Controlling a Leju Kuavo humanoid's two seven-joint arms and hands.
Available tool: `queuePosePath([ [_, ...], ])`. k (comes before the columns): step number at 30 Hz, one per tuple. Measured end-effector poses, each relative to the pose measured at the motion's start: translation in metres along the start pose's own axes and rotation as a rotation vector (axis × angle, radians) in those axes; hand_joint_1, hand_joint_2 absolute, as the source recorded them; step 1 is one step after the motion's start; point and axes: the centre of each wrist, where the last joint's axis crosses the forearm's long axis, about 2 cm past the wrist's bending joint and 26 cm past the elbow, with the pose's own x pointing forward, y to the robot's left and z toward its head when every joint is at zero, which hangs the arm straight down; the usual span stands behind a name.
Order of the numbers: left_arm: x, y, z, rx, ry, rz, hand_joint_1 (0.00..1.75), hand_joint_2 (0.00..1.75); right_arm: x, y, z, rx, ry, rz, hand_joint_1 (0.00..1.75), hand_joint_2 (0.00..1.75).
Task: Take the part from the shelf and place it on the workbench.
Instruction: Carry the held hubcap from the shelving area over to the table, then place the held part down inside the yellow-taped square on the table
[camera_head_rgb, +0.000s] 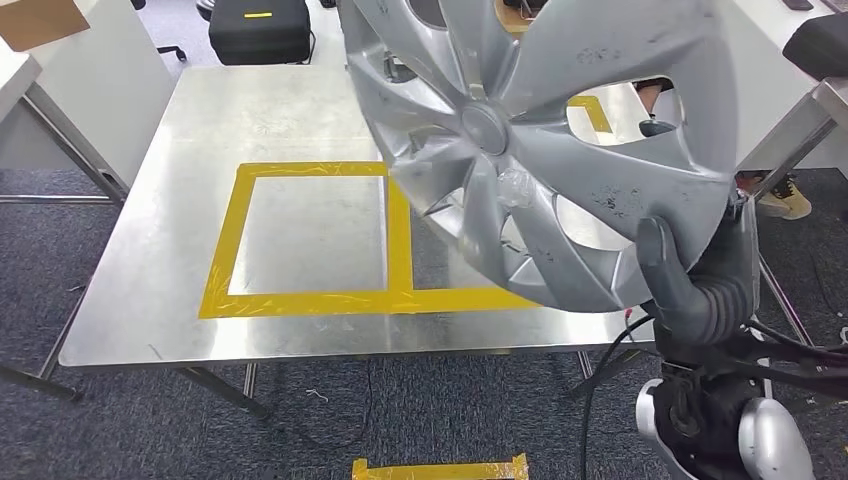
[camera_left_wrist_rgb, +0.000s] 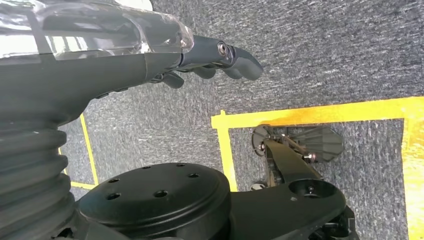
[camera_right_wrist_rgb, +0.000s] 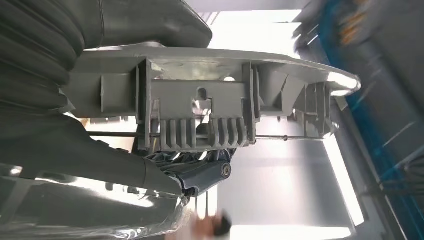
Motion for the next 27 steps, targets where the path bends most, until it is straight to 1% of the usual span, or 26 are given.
queuePosePath([
  [3,0.000,-0.002,0.000,-0.004,-0.003,-0.007,0.00,1.75,0.012,0.001,-0.017,-0.044,-0.006,0.327,1.75,1.75],
  [5,0.001,-0.004,0.001,-0.008,-0.004,-0.010,0.00,1.75,0.019,0.003,-0.030,-0.054,-0.024,0.449,1.75,1.75],
  [10,0.001,-0.007,0.001,-0.015,-0.006,-0.011,0.00,1.75,0.027,0.009,-0.047,-0.038,-0.063,0.527,1.75,1.75],
  [13,0.002,-0.009,0.002,-0.022,-0.006,-0.015,0.00,1.75,0.030,0.015,-0.058,-0.001,-0.060,0.594,1.75,1.75],
  [17,0.003,-0.013,0.002,-0.034,-0.006,-0.028,0.00,1.75,0.032,0.025,-0.079,0.049,-0.043,0.696,1.75,1.75],
  [23,0.004,-0.018,0.003,-0.054,-0.011,-0.046,0.00,1.75,0.027,0.043,-0.112,0.134,0.008,0.901,1.75,1.75],
  [27,0.005,-0.021,0.004,-0.060,-0.012,-0.049,0.00,1.75,0.019,0.052,-0.124,0.168,0.032,0.959,1.75,1.75],
])
